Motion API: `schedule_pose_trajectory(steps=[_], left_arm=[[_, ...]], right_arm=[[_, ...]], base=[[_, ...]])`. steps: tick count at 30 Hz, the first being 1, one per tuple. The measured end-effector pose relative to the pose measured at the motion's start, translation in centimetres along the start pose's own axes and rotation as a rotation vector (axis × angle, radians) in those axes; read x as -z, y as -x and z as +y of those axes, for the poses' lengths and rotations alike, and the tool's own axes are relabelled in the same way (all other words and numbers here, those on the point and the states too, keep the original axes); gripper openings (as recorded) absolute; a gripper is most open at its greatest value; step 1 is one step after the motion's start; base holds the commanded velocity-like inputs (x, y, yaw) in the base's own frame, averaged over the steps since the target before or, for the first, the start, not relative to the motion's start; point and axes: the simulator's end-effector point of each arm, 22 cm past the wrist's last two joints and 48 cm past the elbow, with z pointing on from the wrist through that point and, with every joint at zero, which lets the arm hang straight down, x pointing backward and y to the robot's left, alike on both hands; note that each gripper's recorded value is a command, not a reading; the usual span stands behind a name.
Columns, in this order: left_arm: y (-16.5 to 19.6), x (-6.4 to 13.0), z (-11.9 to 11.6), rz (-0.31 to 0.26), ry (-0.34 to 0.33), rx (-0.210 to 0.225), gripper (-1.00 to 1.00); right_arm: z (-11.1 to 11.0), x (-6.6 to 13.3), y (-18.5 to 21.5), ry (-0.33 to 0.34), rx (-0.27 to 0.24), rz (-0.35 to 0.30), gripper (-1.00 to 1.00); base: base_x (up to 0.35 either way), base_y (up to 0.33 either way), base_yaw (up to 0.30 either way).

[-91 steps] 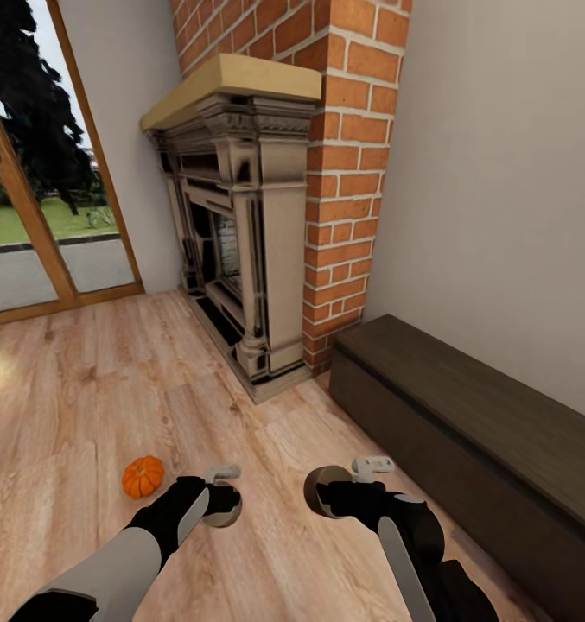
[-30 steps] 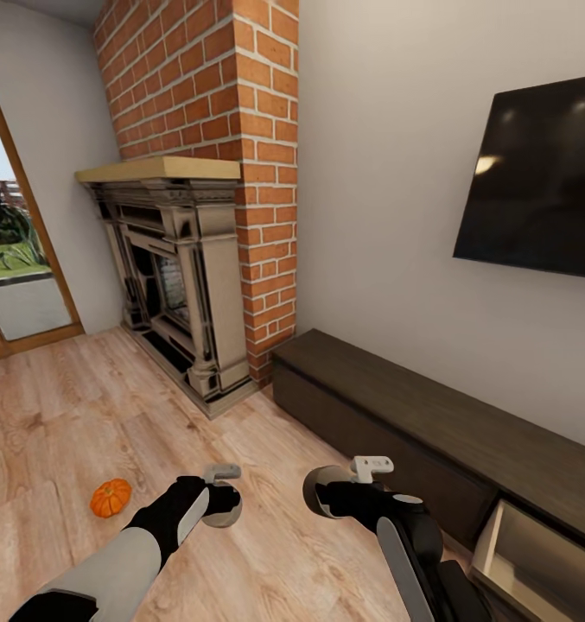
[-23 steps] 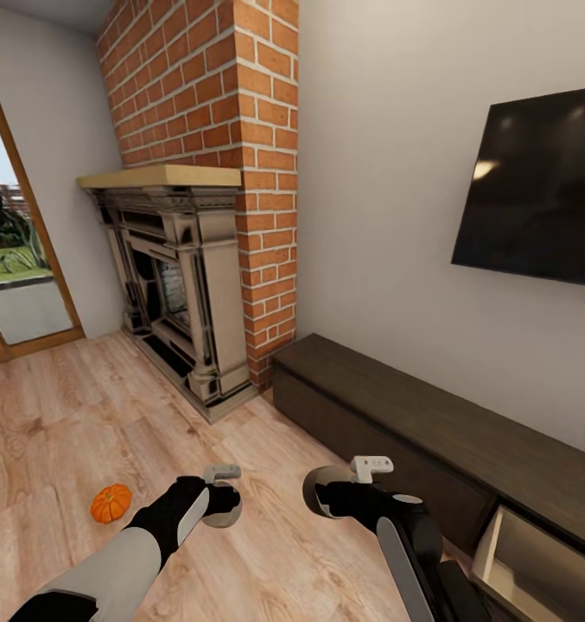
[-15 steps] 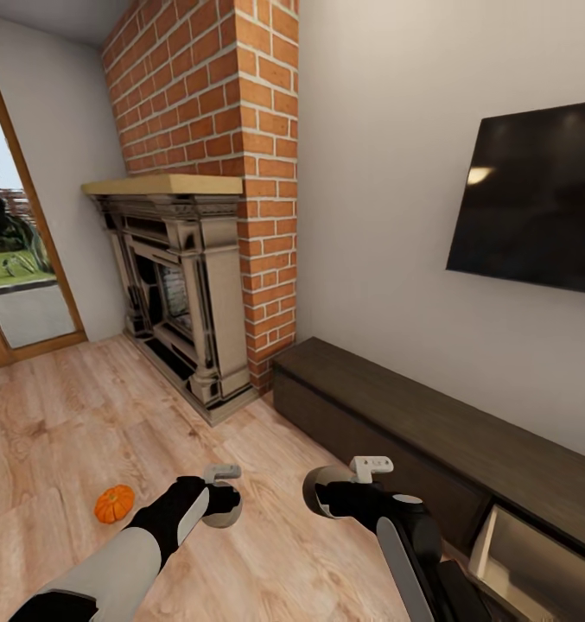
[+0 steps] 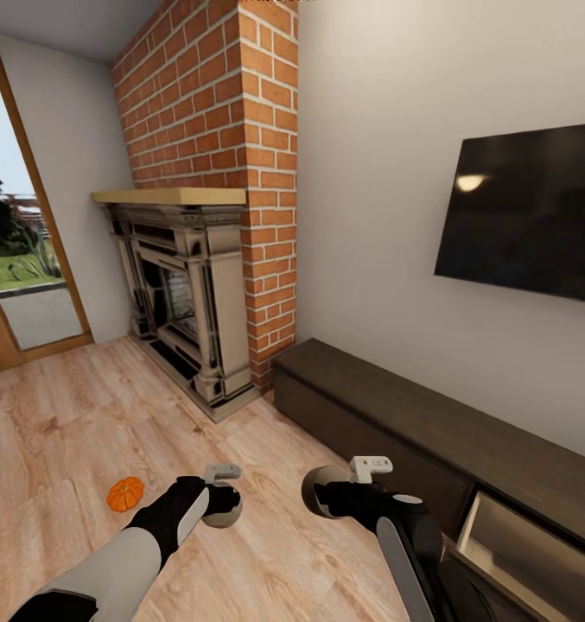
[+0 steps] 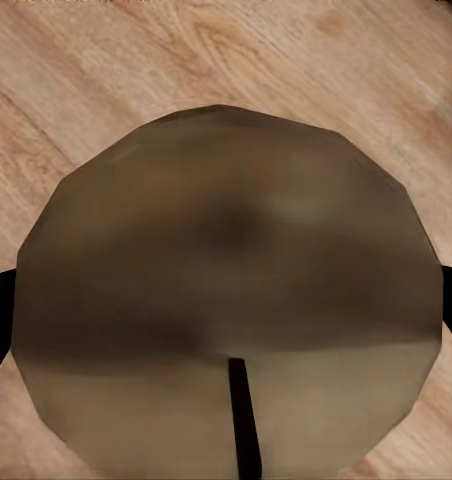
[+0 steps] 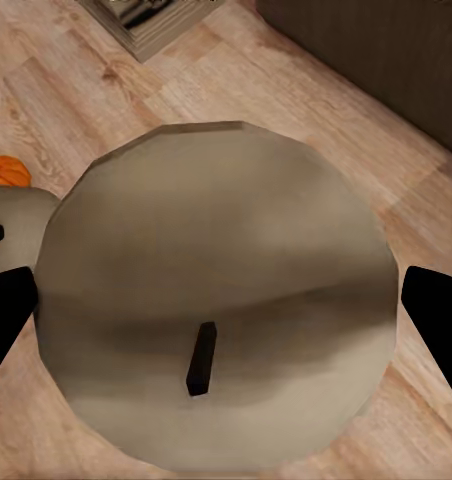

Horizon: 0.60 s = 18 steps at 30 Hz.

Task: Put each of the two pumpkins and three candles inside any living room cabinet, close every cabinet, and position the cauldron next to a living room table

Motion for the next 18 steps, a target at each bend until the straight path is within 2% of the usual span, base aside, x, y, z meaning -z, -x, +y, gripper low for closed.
schedule_pose_trajectory(steps=[5, 11, 18], left_arm=[[0.6, 0.8, 0.0, 0.0, 0.001, -0.001, -1.0], [1.5, 1.8, -0.2, -0.005, 0.001, -0.003, -1.0], [1.7, 2.1, -0.2, -0.011, 0.001, -0.005, -1.0]], right_arm=[[0.3, 0.6, 0.8, 0.006, -0.004, 0.0, -1.0], [0.6, 1.4, 1.8, 0.009, -0.004, -0.005, -1.0], [0.7, 1.6, 2.0, 0.009, -0.002, -0.011, -1.0]], base=[[-0.003, 0.0, -0.051], [0.0, 0.0, -0.2], [0.0, 0.0, -0.226]])
